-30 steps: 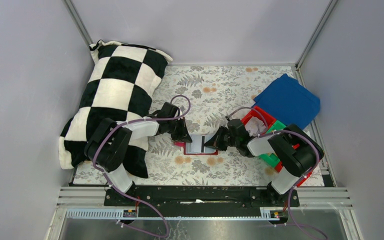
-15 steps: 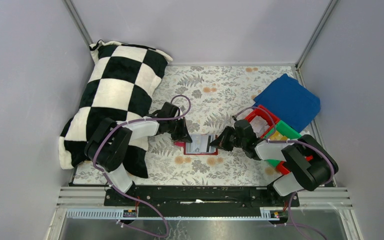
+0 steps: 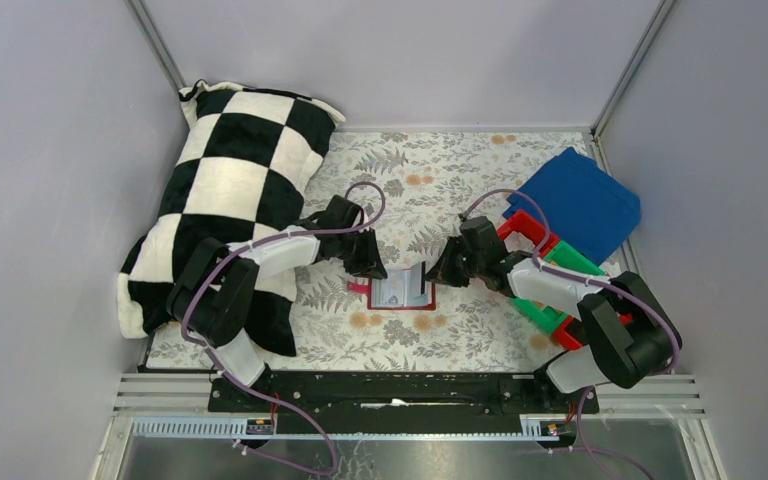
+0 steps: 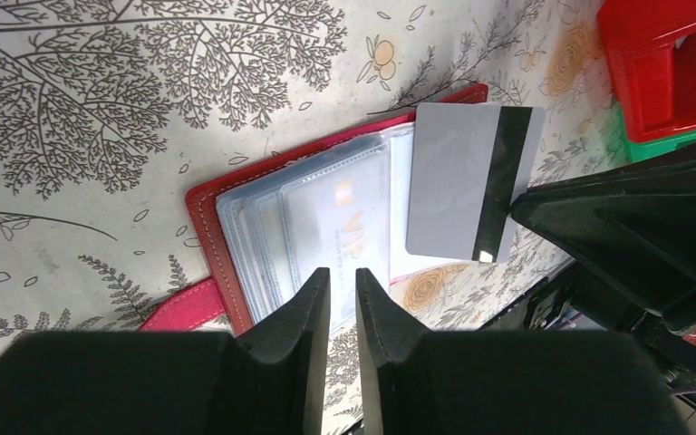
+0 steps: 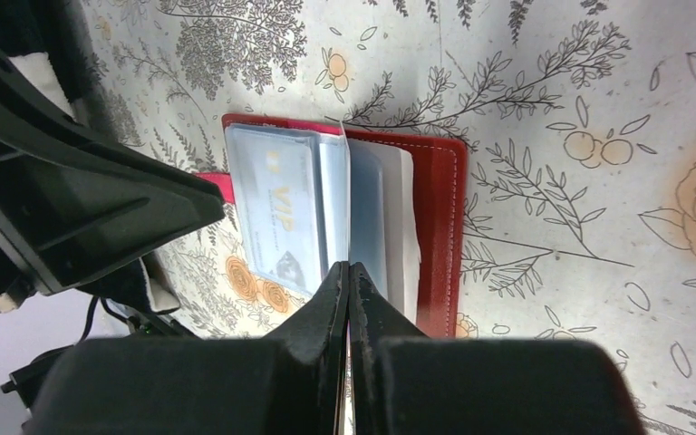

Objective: Take the credit cards out of the card holder
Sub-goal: Remove the credit card from the card holder, then place the credit card in the storage box, then remove the credit card from the card holder.

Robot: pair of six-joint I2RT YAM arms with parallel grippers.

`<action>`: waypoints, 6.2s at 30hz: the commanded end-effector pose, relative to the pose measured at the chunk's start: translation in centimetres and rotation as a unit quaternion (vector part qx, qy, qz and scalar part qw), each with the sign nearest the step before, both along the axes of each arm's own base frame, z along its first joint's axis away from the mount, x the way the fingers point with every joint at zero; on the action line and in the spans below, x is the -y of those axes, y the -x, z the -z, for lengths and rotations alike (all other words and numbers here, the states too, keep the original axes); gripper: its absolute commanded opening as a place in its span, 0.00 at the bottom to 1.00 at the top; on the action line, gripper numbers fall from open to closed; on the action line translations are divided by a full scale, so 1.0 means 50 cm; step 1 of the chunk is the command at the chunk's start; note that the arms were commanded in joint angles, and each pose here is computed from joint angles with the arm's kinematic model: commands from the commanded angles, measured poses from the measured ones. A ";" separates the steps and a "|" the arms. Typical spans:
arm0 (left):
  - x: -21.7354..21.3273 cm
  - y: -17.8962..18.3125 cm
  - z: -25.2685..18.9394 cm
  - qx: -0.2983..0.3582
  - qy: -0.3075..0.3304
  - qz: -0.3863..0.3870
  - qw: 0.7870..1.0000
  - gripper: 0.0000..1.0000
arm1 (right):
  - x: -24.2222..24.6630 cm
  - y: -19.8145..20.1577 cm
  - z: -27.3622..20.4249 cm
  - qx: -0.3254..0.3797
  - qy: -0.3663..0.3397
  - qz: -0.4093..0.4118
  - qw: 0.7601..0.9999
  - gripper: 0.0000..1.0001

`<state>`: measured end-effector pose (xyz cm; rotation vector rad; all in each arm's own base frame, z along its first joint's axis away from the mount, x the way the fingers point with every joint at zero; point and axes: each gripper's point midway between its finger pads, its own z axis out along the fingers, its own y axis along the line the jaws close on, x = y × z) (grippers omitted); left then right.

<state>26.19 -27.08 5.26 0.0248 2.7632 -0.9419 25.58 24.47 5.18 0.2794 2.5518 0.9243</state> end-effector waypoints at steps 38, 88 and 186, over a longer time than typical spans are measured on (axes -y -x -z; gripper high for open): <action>0.071 0.035 0.059 -0.026 0.052 0.048 0.997 0.18 | -0.094 0.018 -0.015 -0.034 0.009 -0.067 0.997 0.02; 0.036 -0.008 -0.122 0.094 0.043 0.027 0.994 0.21 | 0.406 -0.109 -0.204 0.054 0.423 0.214 0.879 0.00; 0.025 0.029 -0.090 0.042 0.073 0.030 0.996 0.19 | -0.098 0.043 0.075 -0.041 0.035 -0.108 0.993 0.20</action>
